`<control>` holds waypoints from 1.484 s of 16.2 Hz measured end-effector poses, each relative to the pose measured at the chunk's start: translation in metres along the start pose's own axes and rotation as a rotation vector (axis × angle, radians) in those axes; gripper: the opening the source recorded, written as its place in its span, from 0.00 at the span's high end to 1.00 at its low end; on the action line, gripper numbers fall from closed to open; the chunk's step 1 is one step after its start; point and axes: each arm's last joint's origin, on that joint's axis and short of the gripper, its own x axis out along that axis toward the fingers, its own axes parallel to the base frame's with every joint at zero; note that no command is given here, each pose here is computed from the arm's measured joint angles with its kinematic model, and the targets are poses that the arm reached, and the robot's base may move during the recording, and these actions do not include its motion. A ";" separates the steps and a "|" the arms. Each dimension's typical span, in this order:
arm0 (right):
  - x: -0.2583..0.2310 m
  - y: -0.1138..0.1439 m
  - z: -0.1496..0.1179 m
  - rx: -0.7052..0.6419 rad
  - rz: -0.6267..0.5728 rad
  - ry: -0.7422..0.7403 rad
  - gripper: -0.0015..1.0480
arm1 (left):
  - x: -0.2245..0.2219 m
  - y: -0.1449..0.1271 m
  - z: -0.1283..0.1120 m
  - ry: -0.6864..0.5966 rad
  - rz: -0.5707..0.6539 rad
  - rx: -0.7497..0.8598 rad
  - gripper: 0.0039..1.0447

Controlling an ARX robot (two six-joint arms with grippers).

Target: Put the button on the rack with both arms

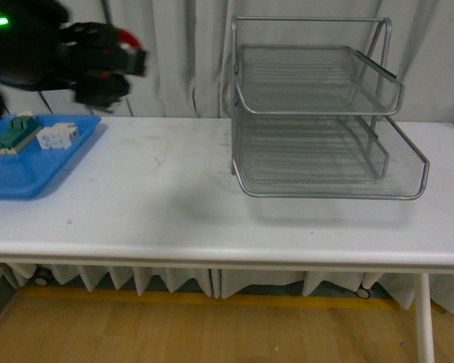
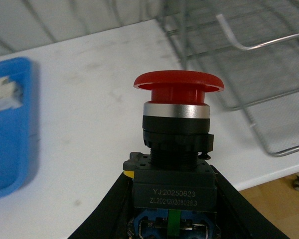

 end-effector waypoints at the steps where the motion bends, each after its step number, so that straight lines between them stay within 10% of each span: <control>1: 0.000 0.000 0.000 0.000 0.000 0.000 0.06 | 0.015 -0.019 0.014 -0.006 -0.049 0.027 0.66; 10: 0.000 0.000 0.000 0.000 0.000 0.000 0.06 | 0.088 -0.127 0.052 0.003 -0.282 0.204 0.66; 24: 0.000 0.000 0.000 0.000 0.000 0.000 0.06 | 0.191 -0.182 0.036 0.236 -0.277 0.363 0.66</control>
